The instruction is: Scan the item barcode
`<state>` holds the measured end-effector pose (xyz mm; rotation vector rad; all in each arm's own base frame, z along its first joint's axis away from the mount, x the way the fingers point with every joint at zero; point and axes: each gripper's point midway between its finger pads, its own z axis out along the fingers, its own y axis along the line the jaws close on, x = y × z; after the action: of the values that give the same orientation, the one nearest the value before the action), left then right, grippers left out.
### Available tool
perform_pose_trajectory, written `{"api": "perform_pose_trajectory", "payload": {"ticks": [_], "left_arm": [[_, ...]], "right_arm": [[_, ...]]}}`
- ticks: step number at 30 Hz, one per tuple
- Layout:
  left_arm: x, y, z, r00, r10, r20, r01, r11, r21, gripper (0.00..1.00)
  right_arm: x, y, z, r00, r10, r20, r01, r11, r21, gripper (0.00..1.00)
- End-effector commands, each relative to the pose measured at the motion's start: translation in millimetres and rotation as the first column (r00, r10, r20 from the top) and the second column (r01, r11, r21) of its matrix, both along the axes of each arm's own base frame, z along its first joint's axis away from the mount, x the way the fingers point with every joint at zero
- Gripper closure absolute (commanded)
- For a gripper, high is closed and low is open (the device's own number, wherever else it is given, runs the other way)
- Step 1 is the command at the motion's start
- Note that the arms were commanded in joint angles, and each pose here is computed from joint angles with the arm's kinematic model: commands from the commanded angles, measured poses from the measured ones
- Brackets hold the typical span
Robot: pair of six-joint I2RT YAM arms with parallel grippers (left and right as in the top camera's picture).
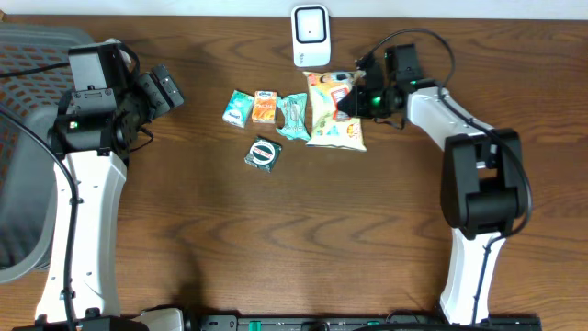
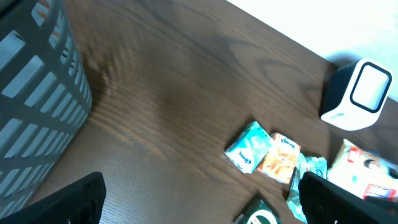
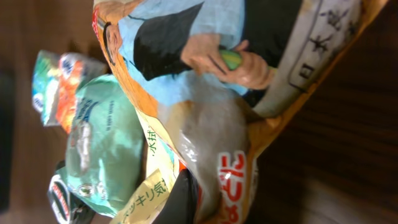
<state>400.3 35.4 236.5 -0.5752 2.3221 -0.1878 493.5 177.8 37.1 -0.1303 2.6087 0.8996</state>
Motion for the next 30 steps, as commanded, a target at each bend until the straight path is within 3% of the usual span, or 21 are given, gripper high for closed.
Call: {"api": "perform_pose_trajectory", "payload": {"ticks": [1, 4, 6, 11, 13, 15, 19, 23, 25, 27, 30], "left_arm": [[0, 3, 0, 1.0, 0.011, -0.003, -0.011, 1.0, 0.009, 0.02], [0, 3, 0, 1.0, 0.011, -0.003, -0.011, 1.0, 0.009, 0.02], [0, 3, 0, 1.0, 0.011, -0.002, -0.011, 1.0, 0.009, 0.02], [0, 3, 0, 1.0, 0.011, -0.002, -0.011, 1.0, 0.009, 0.02], [0, 3, 0, 1.0, 0.011, -0.003, -0.011, 1.0, 0.009, 0.02], [0, 3, 0, 1.0, 0.011, -0.002, -0.011, 1.0, 0.009, 0.02], [0, 3, 0, 1.0, 0.011, -0.002, -0.011, 1.0, 0.009, 0.02], [0, 3, 0, 1.0, 0.011, -0.003, -0.011, 1.0, 0.009, 0.02], [0, 3, 0, 1.0, 0.011, -0.002, -0.011, 1.0, 0.009, 0.02], [0, 3, 0, 1.0, 0.011, -0.003, -0.011, 1.0, 0.009, 0.02], [0, 3, 0, 1.0, 0.011, -0.002, -0.011, 1.0, 0.009, 0.02]], "right_arm": [[19, -45, 64, 0.979, -0.125, 0.159, 0.145, 0.982, -0.125, 0.99], [19, -85, 89, 0.947, -0.212, 0.243, 0.282, 0.91, -0.305, 0.99], [14, -113, 101, 0.918, -0.26, 0.301, 0.375, 0.815, -0.441, 0.99], [-7, -171, 117, 0.85, -0.325, 0.415, 0.526, 0.47, -0.709, 0.99], [-14, -177, 112, 0.856, -0.317, 0.408, 0.511, 0.403, -0.759, 0.99], [-17, -172, 93, 0.882, -0.309, 0.355, 0.462, 0.422, -0.78, 0.99], [-13, -145, 61, 0.926, -0.284, 0.249, 0.372, 0.569, -0.733, 0.94], [-2, -114, 60, 0.942, -0.238, 0.238, 0.336, 0.703, -0.627, 0.66], [5, -101, 65, 0.943, -0.207, 0.26, 0.325, 0.739, -0.59, 0.46], [11, -89, 69, 0.94, -0.19, 0.282, 0.322, 0.766, -0.556, 0.37], [18, -78, 70, 0.933, -0.175, 0.314, 0.327, 0.775, -0.541, 0.33]]}}
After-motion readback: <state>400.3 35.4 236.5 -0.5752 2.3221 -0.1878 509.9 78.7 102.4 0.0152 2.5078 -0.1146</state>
